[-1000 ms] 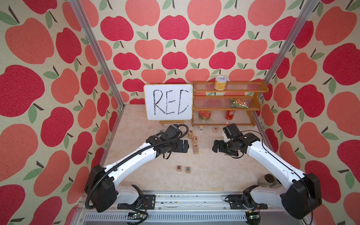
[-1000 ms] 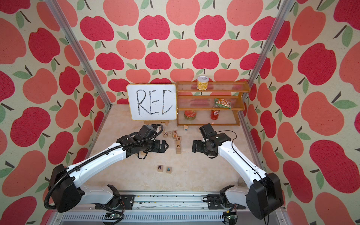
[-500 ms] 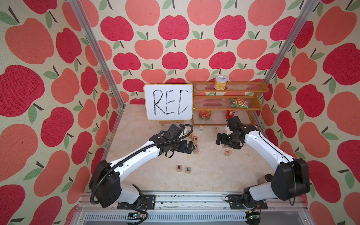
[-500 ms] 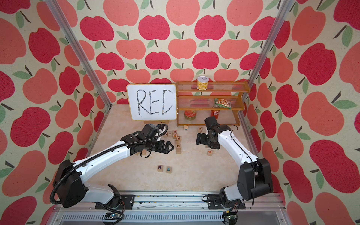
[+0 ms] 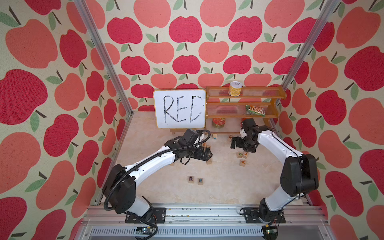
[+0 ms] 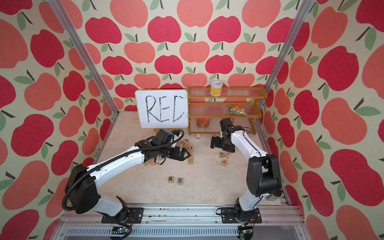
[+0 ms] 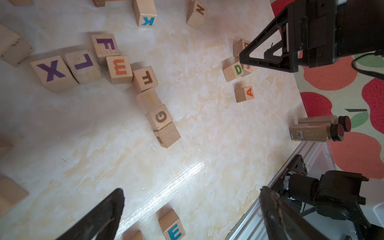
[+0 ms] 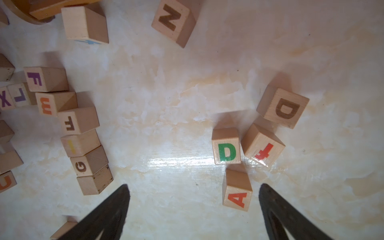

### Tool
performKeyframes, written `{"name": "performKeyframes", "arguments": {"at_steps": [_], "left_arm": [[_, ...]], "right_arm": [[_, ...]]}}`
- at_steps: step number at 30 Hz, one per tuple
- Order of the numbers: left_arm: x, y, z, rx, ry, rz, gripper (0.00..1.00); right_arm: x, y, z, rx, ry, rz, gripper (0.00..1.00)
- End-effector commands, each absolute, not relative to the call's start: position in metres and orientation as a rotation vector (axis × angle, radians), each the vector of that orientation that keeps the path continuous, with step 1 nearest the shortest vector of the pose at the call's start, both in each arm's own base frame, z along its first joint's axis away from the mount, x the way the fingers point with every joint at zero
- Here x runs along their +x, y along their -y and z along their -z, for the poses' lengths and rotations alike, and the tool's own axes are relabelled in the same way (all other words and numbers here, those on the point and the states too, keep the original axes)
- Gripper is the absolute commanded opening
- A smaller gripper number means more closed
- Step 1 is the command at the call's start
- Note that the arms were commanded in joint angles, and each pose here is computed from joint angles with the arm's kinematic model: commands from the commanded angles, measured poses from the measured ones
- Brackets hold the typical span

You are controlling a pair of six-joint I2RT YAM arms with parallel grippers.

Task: Assemble the uppercase word "red" with letter blocks
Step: Pick up the letter block from the center of the board.

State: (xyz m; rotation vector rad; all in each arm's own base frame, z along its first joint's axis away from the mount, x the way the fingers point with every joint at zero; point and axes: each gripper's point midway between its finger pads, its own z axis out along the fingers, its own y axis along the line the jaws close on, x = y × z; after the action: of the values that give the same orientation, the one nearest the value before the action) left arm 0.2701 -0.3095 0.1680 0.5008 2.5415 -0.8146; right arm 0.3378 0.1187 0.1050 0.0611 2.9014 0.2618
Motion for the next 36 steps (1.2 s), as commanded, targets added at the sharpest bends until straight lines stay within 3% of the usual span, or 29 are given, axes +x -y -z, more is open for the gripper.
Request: {"name": "performKeyframes", "arguments": {"at_steps": [1, 13, 36], "left_arm": [[0.275, 0.323, -0.182, 0.555, -2.486, 0.856, 0.99], [0.284, 0.335, -0.179, 0.598, -2.493, 0.87, 0.99], [0.293, 0.328, -0.177, 0.578, -2.514, 0.902, 0.99]], "right_arm": [[0.349, -0.119, -0.106, 0.031, -2.895, -0.266, 0.99], [0.365, -0.116, -0.08, 0.019, -2.945, -0.238, 0.75], [0.358, -0.11, -0.032, 0.022, -3.054, -0.21, 0.72]]}}
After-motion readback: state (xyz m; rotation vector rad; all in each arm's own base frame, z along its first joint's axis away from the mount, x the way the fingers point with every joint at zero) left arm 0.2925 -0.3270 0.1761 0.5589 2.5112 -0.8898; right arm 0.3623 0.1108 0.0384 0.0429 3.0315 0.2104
